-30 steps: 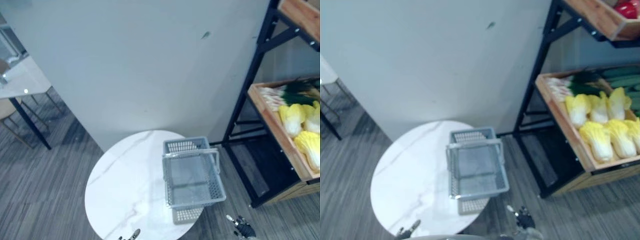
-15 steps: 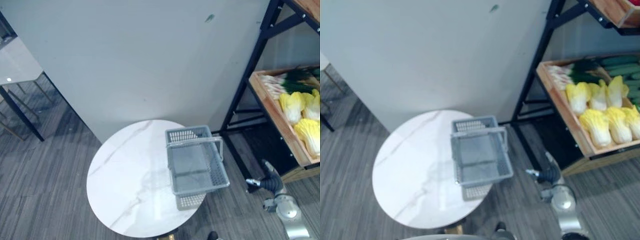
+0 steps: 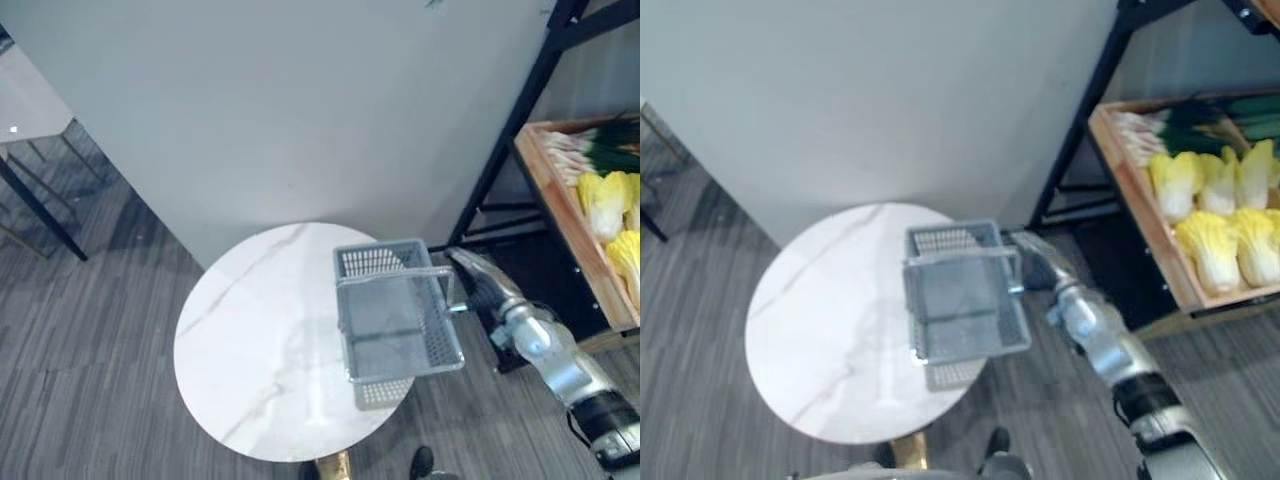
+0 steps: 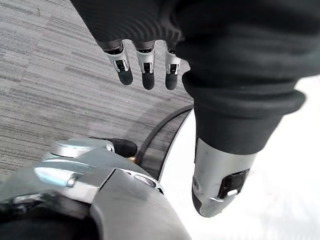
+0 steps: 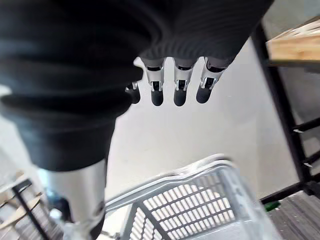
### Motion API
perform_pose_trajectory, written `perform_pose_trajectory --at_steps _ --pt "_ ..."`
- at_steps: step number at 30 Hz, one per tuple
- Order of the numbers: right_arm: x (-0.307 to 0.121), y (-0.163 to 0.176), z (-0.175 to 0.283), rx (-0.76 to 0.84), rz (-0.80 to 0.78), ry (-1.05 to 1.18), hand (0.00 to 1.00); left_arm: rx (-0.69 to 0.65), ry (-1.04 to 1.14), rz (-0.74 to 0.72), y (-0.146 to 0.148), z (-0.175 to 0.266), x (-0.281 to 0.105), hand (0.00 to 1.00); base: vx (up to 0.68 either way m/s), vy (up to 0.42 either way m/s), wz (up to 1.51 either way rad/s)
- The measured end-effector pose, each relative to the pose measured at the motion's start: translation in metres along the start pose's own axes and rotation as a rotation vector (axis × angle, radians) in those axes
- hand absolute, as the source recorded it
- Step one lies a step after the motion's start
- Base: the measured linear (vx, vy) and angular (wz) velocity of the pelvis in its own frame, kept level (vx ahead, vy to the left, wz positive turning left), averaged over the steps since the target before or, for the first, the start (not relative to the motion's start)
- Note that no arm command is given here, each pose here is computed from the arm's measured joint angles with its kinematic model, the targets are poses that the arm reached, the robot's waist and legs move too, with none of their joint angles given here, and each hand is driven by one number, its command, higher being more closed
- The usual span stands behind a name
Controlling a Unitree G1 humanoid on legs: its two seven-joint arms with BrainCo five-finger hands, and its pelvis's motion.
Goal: Pick vegetable in the basket
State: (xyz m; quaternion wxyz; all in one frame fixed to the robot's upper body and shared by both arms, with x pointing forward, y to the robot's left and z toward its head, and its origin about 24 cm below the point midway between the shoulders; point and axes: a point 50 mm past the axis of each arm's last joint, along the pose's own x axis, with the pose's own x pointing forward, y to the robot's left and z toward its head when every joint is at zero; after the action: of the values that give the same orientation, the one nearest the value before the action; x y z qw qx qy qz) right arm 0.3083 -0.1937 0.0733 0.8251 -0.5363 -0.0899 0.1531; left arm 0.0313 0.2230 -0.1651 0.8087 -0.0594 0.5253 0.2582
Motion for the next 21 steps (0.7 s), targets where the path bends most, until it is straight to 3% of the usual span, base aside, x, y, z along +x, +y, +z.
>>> perform_pose_trajectory --at_steps 7,21 --pt "0.042 -0.004 0.024 -0.084 0.052 -0.063 0.0 -0.001 -0.029 -0.027 -0.007 0.01 0.002 0.0 0.01 0.001 0.2" --pt "0.067 0.0 0.022 -0.08 0.081 0.037 0.0 -0.007 -0.057 -0.024 -0.006 0.02 0.005 0.0 0.0 -0.002 0.02"
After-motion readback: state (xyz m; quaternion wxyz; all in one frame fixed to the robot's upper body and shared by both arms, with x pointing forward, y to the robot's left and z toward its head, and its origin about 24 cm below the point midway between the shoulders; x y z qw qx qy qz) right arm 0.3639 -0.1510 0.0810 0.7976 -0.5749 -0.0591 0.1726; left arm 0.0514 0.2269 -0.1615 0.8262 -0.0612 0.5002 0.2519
